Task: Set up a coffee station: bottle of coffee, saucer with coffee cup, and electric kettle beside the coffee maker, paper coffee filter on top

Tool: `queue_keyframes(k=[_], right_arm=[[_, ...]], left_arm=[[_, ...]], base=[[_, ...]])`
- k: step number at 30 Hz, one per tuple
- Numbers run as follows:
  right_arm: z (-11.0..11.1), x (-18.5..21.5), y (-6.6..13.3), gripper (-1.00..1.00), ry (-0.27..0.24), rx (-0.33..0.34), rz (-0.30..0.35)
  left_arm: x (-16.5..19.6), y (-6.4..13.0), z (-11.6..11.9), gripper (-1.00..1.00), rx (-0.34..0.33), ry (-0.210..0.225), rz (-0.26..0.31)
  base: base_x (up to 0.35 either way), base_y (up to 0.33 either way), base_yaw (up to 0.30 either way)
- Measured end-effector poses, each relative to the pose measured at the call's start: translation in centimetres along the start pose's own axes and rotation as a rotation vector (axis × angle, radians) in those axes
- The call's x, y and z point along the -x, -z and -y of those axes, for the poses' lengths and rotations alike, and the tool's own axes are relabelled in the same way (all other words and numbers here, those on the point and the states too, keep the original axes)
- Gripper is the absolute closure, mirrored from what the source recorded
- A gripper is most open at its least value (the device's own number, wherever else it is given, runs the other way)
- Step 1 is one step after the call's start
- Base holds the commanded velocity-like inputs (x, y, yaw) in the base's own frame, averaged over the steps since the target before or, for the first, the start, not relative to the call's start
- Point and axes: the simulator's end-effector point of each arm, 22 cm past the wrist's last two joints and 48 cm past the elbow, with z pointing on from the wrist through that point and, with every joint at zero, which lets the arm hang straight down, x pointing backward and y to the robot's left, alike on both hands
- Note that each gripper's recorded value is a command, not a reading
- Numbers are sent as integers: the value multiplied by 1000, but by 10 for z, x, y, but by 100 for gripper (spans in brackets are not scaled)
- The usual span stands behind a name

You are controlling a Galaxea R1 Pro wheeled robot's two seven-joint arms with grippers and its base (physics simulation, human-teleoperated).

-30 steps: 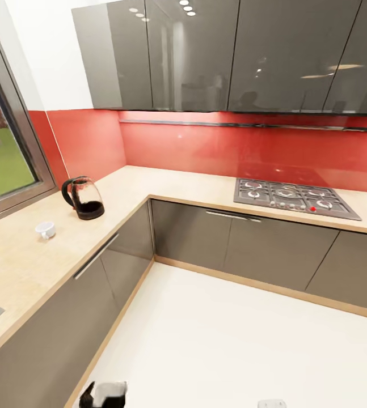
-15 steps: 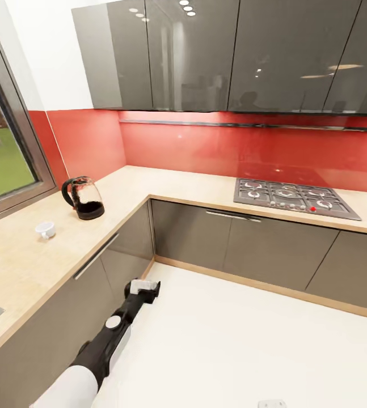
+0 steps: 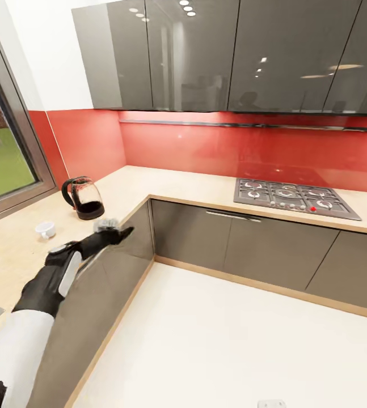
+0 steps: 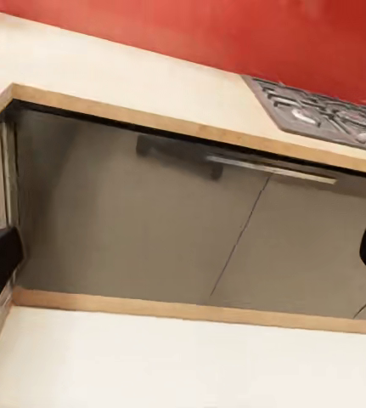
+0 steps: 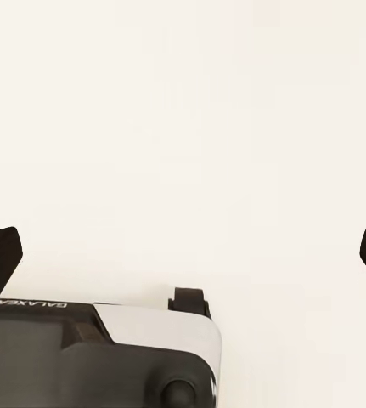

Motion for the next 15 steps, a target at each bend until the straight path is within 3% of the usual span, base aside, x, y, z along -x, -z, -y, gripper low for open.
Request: queue_keyframes(k=[1,2,3,4,7,10,15], right_arm=[[0,0,0,-100,2,1,1],[0,0,0,-100,2,2,2],[0,0,0,-100,1,2,1],[0,0,0,-100,1,2,1],[0,0,0,-100,1,2,1],[-1,1,0,-100,0,5,2],[-4,2,0,-100,-1,10,4]], left_arm=[[32,33,-45,-100,44,9,25],[45,54,-78,-100,95,-15,29],[50,62,-88,-100,111,-11,34],[62,85,-119,-100,158,-15,30],[76,111,-144,-100,192,-35,12],[80,120,-151,-100,210,-52,11],[88,139,-174,-100,268,-45,37]], base=[[0,0,0],[0,0,0],[0,0,0],[0,0,0],[0,0,0],[0,0,0],[0,0,0]])
